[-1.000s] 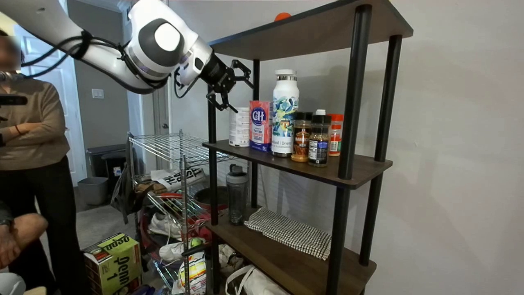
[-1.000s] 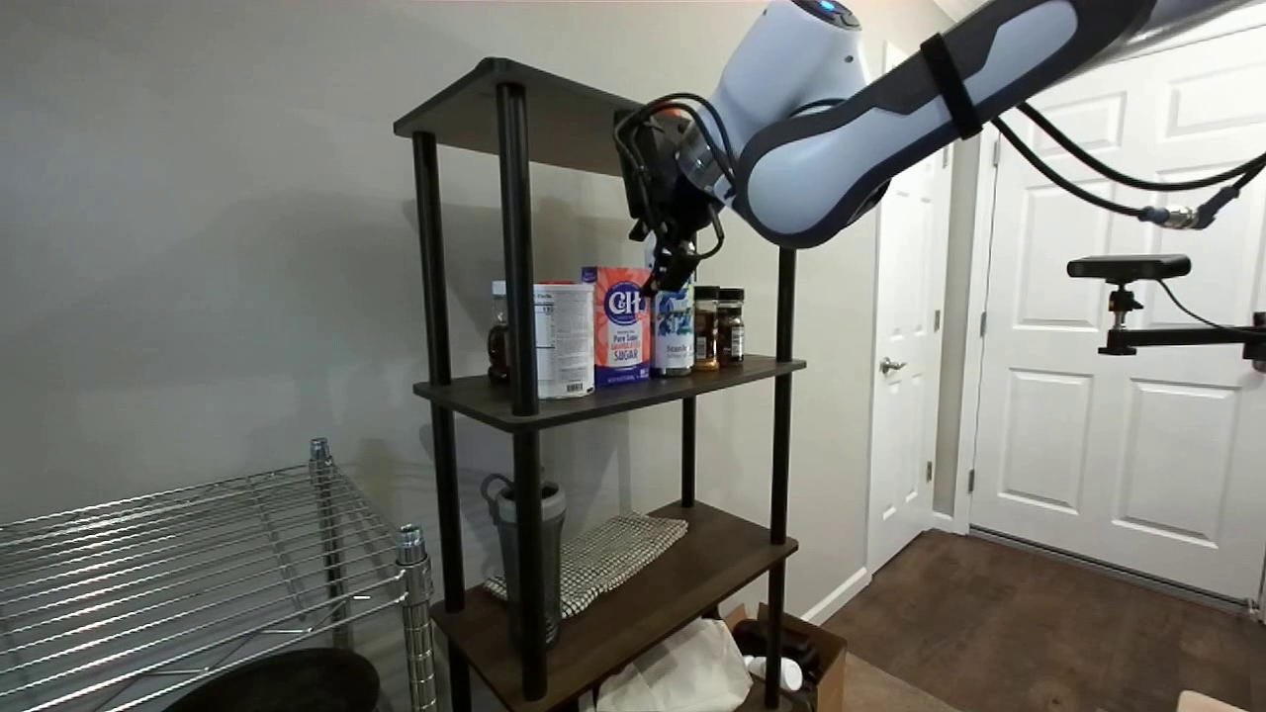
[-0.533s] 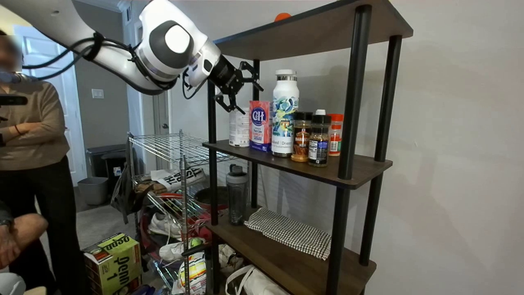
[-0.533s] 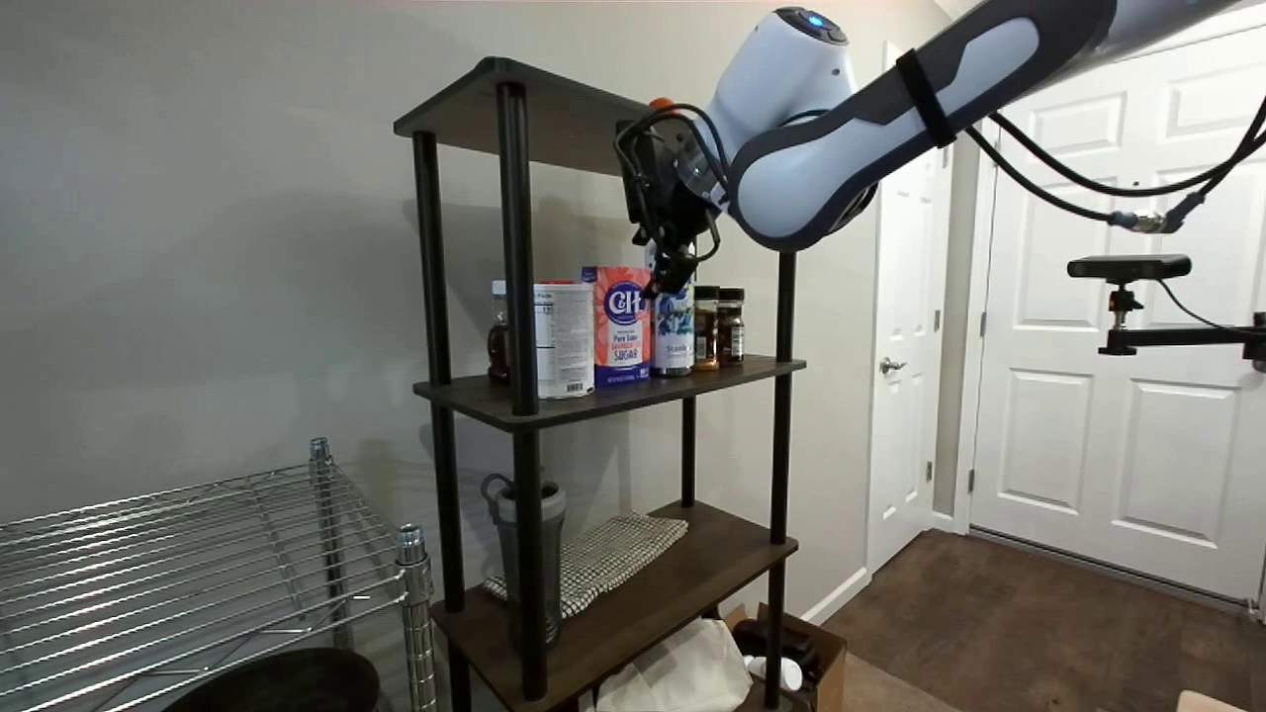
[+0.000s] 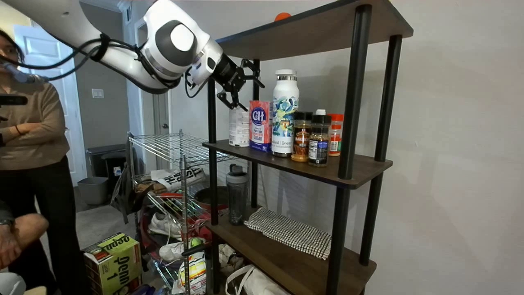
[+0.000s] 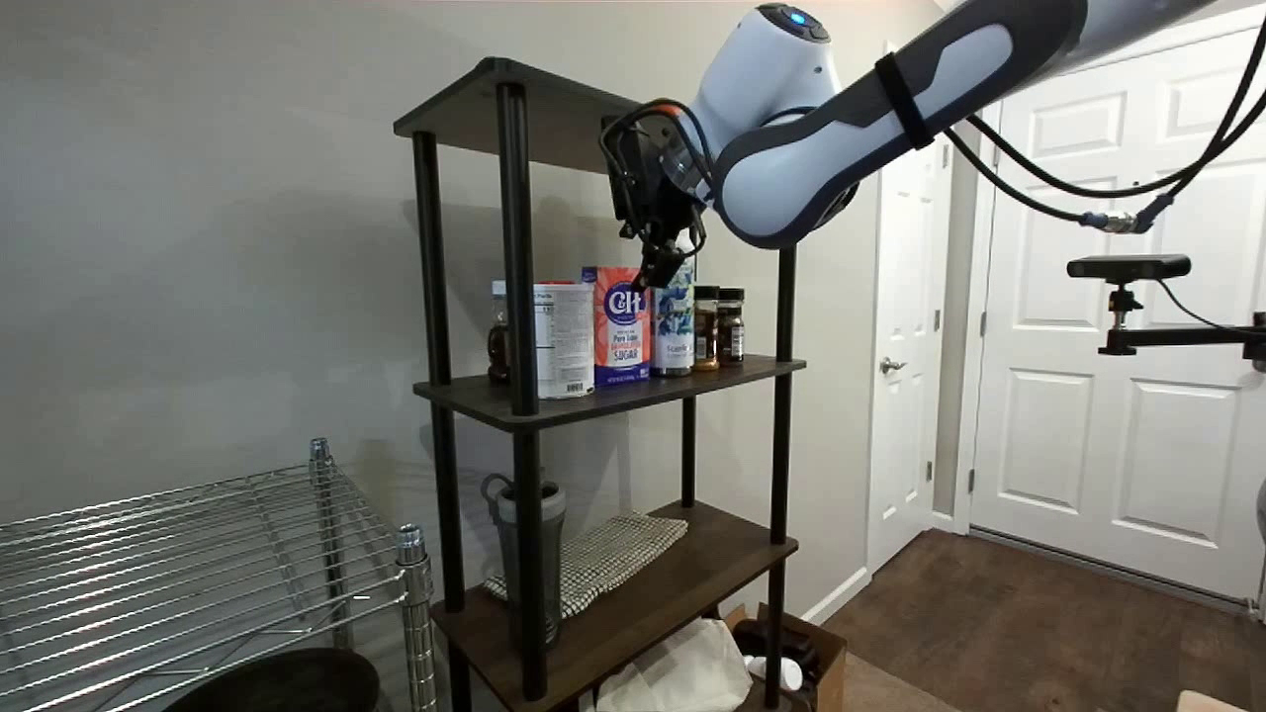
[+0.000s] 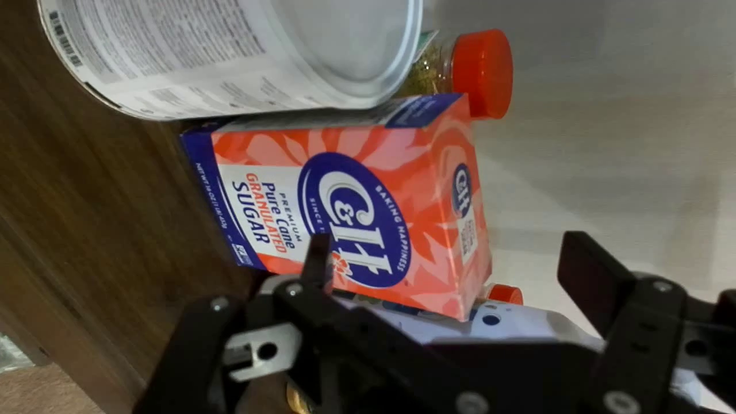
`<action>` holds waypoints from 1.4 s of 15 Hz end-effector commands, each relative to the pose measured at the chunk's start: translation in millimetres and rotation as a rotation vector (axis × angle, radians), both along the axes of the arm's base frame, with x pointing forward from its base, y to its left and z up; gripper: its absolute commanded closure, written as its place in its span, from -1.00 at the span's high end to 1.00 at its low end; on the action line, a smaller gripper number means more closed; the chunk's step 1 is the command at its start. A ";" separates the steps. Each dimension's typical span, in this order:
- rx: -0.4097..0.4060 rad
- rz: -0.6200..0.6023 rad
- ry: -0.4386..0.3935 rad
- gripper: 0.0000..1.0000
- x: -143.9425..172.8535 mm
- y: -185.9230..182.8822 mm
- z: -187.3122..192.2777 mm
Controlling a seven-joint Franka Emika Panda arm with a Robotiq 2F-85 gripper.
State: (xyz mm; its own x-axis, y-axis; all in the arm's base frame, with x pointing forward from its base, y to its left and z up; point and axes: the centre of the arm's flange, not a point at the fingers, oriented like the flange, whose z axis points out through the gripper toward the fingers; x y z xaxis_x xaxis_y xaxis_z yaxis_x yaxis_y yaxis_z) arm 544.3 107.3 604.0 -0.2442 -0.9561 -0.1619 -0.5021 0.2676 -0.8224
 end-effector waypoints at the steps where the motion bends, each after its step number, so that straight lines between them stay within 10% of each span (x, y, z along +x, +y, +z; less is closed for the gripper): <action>1: 0.002 -0.005 -0.007 1.00 20.5 12.2 -6.8; 21: 0.027 -0.021 0.064 1.00 56.3 -4.2 -26.9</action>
